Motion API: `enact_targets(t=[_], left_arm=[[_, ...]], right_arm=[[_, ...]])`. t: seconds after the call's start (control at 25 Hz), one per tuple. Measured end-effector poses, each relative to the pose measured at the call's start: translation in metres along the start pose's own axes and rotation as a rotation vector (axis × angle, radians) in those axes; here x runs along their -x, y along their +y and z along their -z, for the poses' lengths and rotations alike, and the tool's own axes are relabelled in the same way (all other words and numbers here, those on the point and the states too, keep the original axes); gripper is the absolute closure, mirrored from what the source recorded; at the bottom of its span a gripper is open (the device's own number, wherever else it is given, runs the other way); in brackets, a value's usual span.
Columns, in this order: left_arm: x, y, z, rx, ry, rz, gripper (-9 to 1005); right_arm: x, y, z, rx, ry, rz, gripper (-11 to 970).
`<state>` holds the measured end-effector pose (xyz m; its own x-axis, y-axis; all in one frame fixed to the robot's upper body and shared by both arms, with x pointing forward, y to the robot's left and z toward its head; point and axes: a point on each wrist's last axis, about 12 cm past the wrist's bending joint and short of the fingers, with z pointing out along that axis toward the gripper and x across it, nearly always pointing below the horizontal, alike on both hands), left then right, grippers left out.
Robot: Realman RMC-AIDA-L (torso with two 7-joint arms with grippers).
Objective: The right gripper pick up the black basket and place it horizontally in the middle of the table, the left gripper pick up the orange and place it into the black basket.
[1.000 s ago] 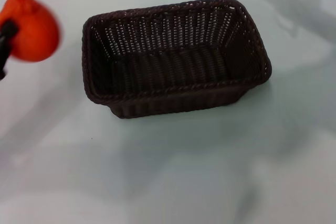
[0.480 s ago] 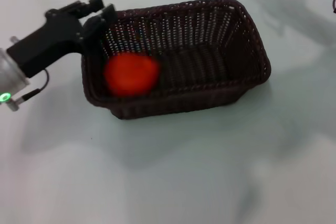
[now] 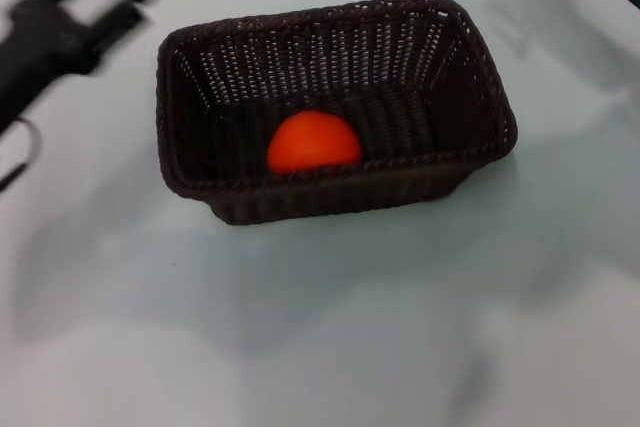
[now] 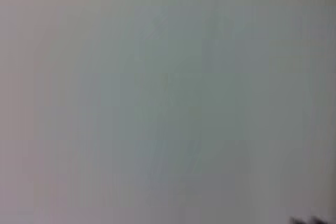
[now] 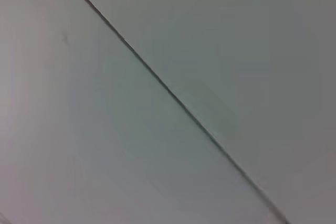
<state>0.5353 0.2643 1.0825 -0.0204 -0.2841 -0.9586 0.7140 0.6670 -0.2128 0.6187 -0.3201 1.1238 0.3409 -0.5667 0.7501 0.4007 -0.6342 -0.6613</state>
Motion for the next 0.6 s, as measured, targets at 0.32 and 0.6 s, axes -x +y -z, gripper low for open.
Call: enact_targets(t=[0.32, 0.6], left_arm=[[-0.001, 0.004, 0.089, 0.401, -0.323, -0.073, 141], [-0.013, -0.007, 0.143, 0.618, -0.386, -0.063, 114]], right_arm=[[0.011, 0.018, 0.018, 0.2, 0.32, 0.276, 32], [0.02, 0.038, 0.057, 0.458, 0.54, 0.4, 32]])
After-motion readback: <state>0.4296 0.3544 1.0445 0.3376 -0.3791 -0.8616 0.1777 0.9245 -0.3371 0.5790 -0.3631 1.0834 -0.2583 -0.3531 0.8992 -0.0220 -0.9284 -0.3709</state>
